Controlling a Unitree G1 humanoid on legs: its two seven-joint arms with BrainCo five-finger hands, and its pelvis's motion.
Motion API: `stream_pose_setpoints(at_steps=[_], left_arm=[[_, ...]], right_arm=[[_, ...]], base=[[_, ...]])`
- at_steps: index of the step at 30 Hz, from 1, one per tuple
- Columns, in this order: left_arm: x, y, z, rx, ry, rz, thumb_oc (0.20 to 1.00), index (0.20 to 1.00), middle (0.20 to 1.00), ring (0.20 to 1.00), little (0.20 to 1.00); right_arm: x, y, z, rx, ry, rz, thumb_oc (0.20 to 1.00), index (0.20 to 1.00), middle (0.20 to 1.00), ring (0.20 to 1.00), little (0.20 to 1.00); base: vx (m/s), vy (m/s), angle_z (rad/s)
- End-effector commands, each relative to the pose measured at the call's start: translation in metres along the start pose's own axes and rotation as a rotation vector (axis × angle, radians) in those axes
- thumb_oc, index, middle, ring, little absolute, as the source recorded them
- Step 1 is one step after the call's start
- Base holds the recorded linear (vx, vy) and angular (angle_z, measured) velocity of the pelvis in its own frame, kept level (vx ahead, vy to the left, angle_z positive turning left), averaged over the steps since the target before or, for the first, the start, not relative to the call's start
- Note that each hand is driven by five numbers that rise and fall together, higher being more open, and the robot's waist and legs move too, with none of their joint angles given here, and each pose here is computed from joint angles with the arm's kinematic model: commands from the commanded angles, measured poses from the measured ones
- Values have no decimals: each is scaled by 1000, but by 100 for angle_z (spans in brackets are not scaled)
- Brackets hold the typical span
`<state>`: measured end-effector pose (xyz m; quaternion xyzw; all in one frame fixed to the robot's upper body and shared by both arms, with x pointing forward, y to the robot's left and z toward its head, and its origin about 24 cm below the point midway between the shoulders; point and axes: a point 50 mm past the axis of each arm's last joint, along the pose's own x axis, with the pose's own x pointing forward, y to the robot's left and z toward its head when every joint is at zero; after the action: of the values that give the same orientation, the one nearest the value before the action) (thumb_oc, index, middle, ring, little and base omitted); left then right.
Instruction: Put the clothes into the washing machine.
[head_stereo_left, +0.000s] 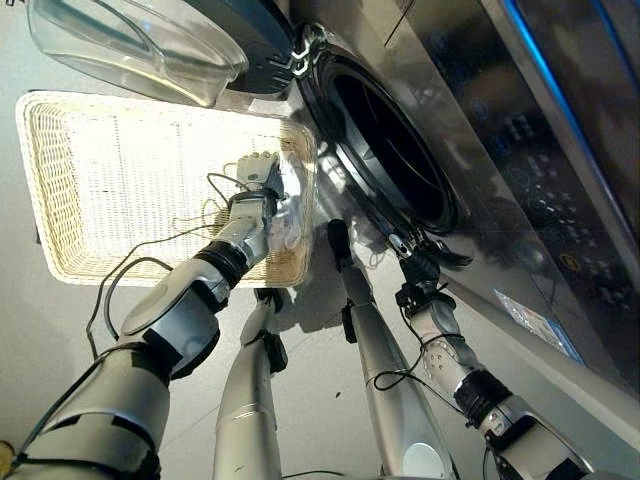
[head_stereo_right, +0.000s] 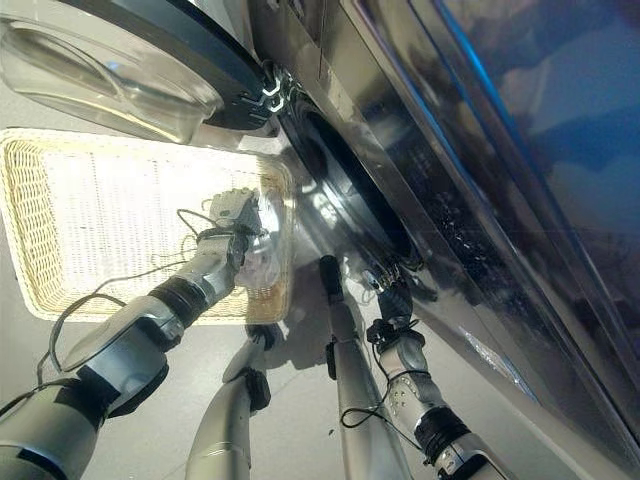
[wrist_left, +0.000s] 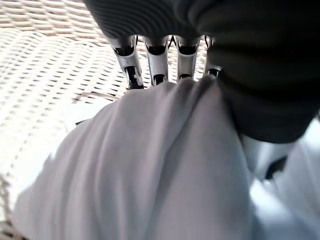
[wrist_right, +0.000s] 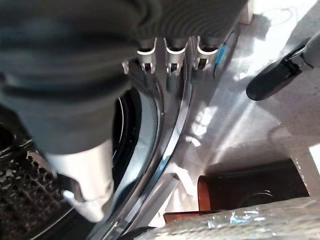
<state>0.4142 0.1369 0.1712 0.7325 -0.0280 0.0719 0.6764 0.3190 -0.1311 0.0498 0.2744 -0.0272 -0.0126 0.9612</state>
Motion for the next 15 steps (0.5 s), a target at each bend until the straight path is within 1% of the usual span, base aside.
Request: stream_pose_setpoints(at_steps=[1,6,9,12,14,15], left_arm=[[-29,-78,-23,228,93,-383,200,200,200,200,200],[-33,-83,-21,454,80,-438,200,200,200,200,200],[-37,-88,-21,507,87,-464,200,200,200,200,200],[-40,-92,-22,495,93,-466,200,200,200,200,200],[-41,-94,-24,452,99,-462,200,200,200,200,200],[-42,-96,-25,384,107,-457,200,200,200,200,200]], right_arm=[[4,12,17,31,-80,60,1000,1000,1000,1000,1000],[5,15,16,43,-82,62,1000,1000,1000,1000,1000],[5,18,13,51,-80,59,1000,1000,1000,1000,1000],[4,21,11,57,-78,53,1000,1000,1000,1000,1000],[4,23,10,62,-79,49,1000,1000,1000,1000,1000],[4,23,10,67,-79,46,1000,1000,1000,1000,1000]], base=[[0,0,0],[0,0,0],[-12,-27,0],[-16,-26,0],[-12,-11,2],[-18,-13,8]])
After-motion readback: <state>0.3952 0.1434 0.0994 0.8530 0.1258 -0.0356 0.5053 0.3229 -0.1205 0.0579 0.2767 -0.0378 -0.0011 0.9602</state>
